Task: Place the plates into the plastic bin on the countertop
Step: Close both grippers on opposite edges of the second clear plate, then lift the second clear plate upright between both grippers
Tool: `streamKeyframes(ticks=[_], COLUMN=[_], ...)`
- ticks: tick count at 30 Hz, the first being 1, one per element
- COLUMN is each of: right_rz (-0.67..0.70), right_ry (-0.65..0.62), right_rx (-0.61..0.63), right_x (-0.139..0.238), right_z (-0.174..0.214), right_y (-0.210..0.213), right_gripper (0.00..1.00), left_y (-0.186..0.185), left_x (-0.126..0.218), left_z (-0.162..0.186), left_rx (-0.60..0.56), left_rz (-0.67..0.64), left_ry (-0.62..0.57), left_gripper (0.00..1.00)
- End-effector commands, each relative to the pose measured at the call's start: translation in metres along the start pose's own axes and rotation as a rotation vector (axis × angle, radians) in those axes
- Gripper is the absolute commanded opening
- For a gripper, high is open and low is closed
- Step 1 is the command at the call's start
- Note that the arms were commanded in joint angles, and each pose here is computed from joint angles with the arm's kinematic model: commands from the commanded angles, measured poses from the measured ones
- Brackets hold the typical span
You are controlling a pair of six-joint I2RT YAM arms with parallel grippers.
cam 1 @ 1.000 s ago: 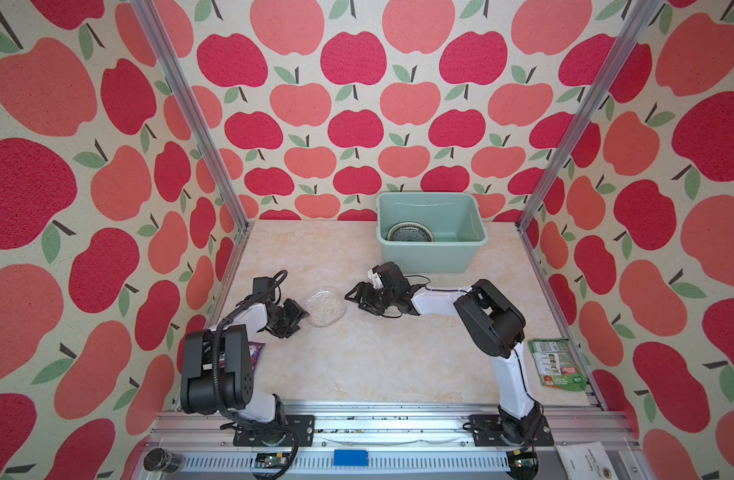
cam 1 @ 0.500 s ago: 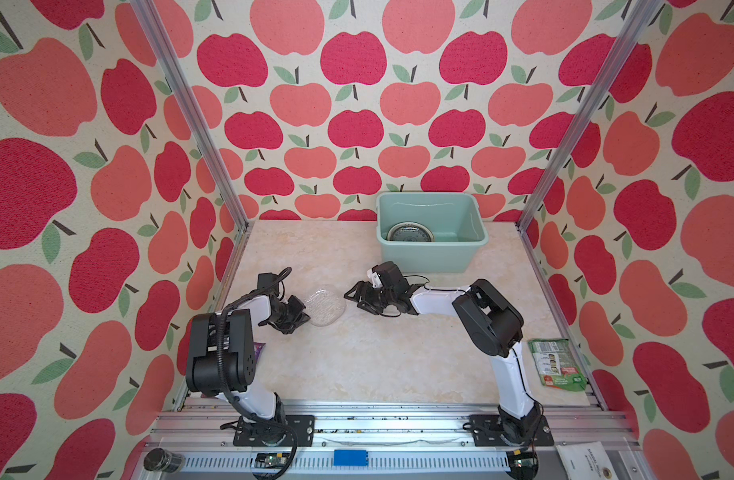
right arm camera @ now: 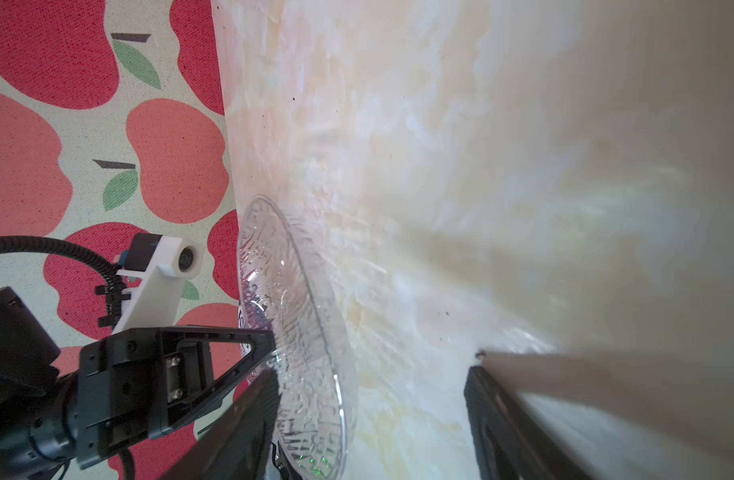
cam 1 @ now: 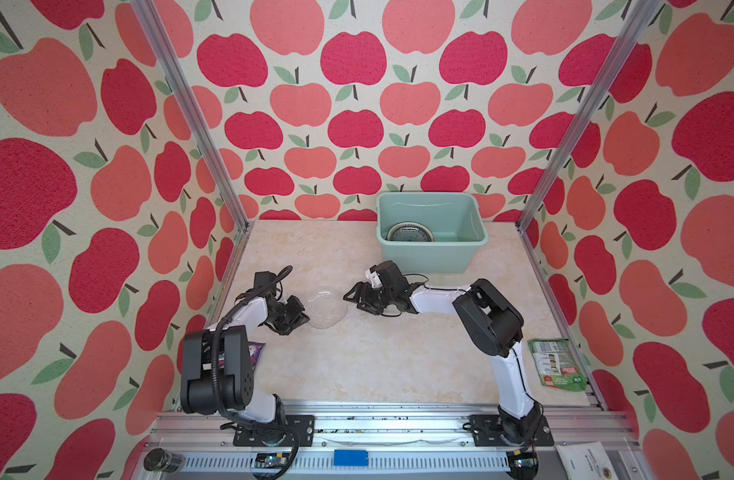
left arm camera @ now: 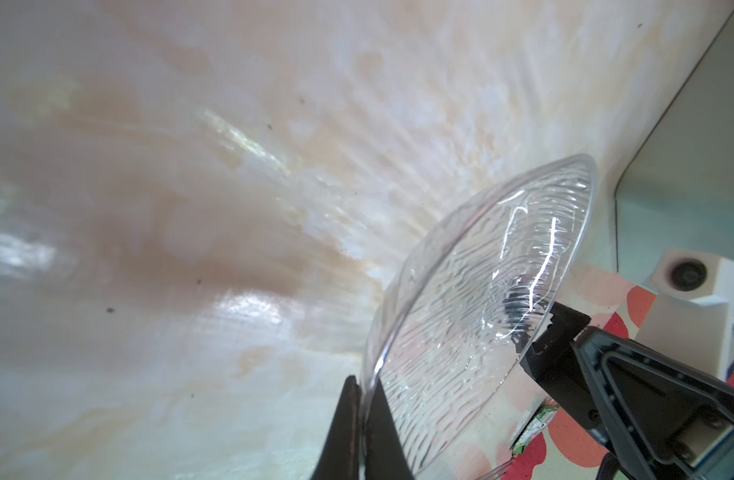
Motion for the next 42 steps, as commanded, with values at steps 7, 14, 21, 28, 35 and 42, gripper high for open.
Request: streamKeyframes(ticks=[7,14,21,28,35,42], right_rz=[-0.037,-0.125,-0.124,-0.233,-0.351,-0.383], right_ry=[-0.024,-0.051,-0.029,0.012,0.058,0.068], right_rx=[0.135,0.253,0.338,0.401,0.461,0.441], right_x=[0.075,0.122,0.150,0.167,0.182,0.182], right_z=[0.019,0.025,0.034,0.048,0.058,0.065], right_y=[0.038,0.080,0.100,0.119,0.136,0.133], right_gripper=[0.76,0.77,0.77,0.75,0.70,0.57], left_y=[-0.015,-0.039,-0.062,-0.075,-0.081,-0.090], left_x=[0.046,0.078,0.110,0.126,0.127,0.128], left_z=[0.047,0.077,0.105,0.128,0.142,0.144], left_rx=[-0.102,-0.194,-0.288,-0.363,-0.435,-0.449], left_rz=[0.075,0.177,0.260,0.299,0.265,0.271], left_ry=[0.014,0.000,0.004,0.052,0.100,0.092], left_gripper=[0.00,0.00,0.00,0.00,0.00,0.00])
Point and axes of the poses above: each gripper's point midway between its finger pads, its own x axis back along the fingers, its own y axis along the line the jaws close on, z = x × y, the point moved 7 cm from there along x, back along the fingers, and after that the axes turned 9 degrees about x, right-handed, at the moved point
